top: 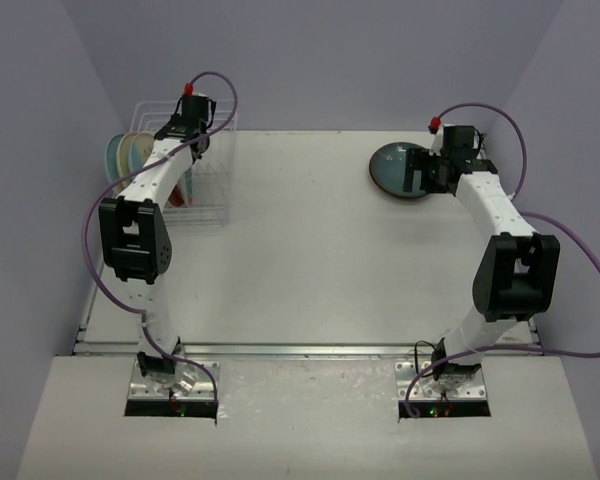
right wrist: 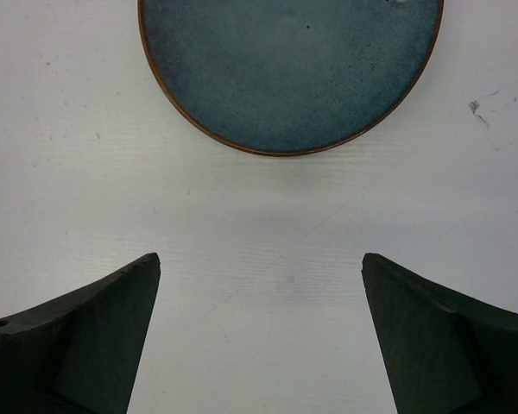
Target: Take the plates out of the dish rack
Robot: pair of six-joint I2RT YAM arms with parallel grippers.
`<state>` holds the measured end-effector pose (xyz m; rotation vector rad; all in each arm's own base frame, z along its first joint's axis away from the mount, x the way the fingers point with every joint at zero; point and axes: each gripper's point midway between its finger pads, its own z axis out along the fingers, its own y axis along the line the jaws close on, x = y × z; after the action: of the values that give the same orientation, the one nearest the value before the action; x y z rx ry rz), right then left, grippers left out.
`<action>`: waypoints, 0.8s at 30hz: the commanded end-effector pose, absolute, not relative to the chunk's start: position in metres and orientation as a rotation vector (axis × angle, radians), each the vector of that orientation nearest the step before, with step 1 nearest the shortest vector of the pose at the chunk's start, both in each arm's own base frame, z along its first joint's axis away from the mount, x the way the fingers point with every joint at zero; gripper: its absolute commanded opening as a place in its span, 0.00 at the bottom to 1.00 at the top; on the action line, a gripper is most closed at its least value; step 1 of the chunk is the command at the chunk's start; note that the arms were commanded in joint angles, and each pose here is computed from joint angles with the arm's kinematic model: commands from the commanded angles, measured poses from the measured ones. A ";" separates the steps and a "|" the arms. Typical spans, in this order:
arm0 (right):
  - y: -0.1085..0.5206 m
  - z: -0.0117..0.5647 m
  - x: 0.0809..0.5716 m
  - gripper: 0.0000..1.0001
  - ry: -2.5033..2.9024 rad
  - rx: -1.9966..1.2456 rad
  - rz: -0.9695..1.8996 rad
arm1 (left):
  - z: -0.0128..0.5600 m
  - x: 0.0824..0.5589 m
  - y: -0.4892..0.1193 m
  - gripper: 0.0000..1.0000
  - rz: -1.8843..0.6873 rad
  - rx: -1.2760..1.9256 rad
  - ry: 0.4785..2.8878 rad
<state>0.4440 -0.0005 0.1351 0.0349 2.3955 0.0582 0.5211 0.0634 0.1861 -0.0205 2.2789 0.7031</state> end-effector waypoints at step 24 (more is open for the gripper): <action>0.121 0.230 0.422 0.98 2.095 -0.219 0.855 | 0.414 0.420 -0.135 0.00 -0.231 0.405 1.725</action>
<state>0.4339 0.0658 0.1564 -0.0571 2.3445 0.5137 0.4596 -0.0674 0.3834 0.2294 1.8490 0.2426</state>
